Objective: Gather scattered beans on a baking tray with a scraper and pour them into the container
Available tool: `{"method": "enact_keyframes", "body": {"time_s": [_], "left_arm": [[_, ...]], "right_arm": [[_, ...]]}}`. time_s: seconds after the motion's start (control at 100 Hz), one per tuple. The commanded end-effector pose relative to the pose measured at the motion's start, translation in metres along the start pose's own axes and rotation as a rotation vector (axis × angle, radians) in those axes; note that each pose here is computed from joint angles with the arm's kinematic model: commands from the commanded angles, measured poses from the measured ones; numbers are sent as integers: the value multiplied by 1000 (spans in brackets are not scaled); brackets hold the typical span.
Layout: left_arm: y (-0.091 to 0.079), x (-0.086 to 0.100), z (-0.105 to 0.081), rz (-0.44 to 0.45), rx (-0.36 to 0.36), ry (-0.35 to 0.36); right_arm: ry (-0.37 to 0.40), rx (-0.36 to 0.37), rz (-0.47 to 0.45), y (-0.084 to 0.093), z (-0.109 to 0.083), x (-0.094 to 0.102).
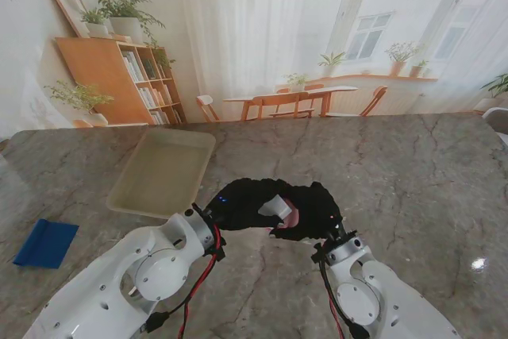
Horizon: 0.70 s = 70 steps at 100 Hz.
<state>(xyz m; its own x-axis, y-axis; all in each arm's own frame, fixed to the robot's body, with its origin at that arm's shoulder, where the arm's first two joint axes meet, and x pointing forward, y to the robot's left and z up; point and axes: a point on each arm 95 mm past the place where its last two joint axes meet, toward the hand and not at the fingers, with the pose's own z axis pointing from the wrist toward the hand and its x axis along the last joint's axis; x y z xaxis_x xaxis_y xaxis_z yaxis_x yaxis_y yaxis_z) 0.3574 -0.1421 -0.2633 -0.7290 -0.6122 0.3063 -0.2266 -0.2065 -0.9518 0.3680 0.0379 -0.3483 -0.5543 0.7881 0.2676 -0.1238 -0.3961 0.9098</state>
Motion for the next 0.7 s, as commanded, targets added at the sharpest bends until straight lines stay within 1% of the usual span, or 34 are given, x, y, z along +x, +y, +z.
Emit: {"method": "enact_keyframes", "body": {"time_s": [0.0, 0.18, 0.26, 0.39, 0.54, 0.69], "left_arm": [[5, -2, -3, 11, -36, 14], [2, -11, -4, 63, -72, 114], [1, -15, -4, 97, -73, 163], [1, -17, -3, 127, -71, 212], [2, -19, -2, 168, -66, 251], [-1, -20, -3, 226, -44, 262]], "right_arm": [[4, -11, 8, 4, 5, 1], [4, -14, 13, 4, 5, 1], [1, -14, 19, 4, 5, 1], [-9, -14, 31, 3, 4, 1], [-24, -11, 44, 3, 4, 1], [-25, -5, 45, 3, 4, 0]]}}
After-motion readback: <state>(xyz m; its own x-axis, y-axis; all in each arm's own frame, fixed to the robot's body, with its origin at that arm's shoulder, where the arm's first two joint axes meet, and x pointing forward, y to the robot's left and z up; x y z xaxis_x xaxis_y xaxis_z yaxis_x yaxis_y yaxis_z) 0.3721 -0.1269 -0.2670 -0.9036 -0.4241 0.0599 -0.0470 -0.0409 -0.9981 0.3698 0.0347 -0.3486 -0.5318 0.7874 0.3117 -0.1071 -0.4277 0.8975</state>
